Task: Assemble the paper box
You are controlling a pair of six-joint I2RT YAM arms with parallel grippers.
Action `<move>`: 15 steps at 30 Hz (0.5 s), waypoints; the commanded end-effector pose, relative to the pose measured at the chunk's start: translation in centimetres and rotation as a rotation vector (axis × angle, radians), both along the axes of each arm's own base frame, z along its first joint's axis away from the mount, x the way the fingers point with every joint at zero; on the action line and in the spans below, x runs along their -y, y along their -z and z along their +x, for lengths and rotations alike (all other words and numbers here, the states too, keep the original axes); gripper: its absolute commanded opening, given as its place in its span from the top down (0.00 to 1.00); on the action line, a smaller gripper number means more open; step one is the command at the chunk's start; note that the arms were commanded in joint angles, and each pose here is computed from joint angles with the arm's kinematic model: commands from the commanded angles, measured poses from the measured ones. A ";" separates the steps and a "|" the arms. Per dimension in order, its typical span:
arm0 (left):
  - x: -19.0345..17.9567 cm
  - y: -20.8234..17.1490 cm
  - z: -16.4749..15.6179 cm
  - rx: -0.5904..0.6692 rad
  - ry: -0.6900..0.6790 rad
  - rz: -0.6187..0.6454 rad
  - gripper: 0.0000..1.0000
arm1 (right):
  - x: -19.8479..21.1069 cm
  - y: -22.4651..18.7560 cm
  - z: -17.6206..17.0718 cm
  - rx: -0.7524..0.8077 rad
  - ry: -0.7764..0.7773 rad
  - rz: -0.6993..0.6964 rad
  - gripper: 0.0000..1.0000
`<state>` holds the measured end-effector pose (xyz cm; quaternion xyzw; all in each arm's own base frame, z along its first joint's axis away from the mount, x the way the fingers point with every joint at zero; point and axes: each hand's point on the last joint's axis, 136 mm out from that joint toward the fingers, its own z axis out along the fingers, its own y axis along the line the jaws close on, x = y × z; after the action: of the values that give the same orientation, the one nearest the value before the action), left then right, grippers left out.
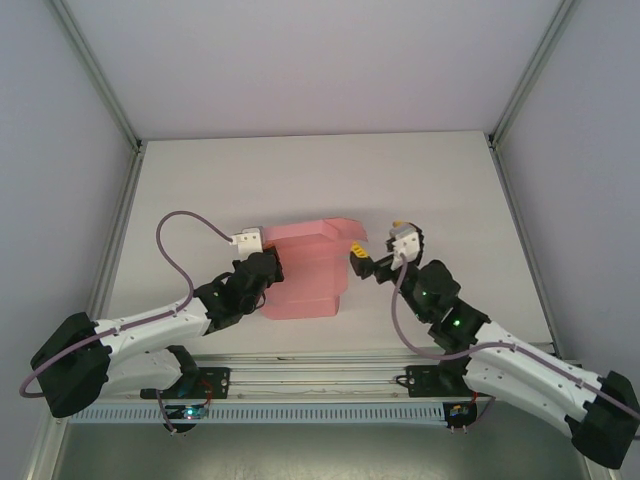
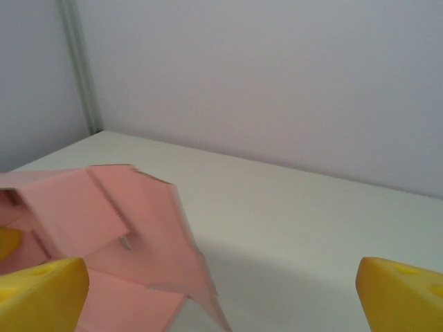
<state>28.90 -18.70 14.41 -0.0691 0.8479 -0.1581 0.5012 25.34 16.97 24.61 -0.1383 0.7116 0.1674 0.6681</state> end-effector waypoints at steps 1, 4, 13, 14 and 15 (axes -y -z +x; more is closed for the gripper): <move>-0.2 -1.0 0.2 0.040 -0.025 -0.002 1.00 | 2.1 3.6 0.3 -0.169 0.065 0.093 0.02; 0.0 -1.0 0.2 0.041 -0.013 -0.003 1.00 | 2.8 5.8 0.8 -0.280 0.070 0.150 0.02; 0.2 -1.1 0.2 0.041 -0.002 -0.007 1.00 | 0.9 8.8 1.2 -0.395 -0.052 0.119 0.02; 0.3 -1.1 0.2 0.042 -0.001 -0.007 1.00 | 0.8 9.1 1.3 -0.402 -0.055 0.110 0.02; 0.3 -1.1 0.2 0.044 0.000 -0.007 1.00 | 0.9 9.5 1.5 -0.409 -0.046 0.101 0.02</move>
<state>28.88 -18.77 14.40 -0.0649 0.8484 -0.1579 0.5010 26.98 14.99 15.09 -0.0642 0.8233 0.2195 0.5194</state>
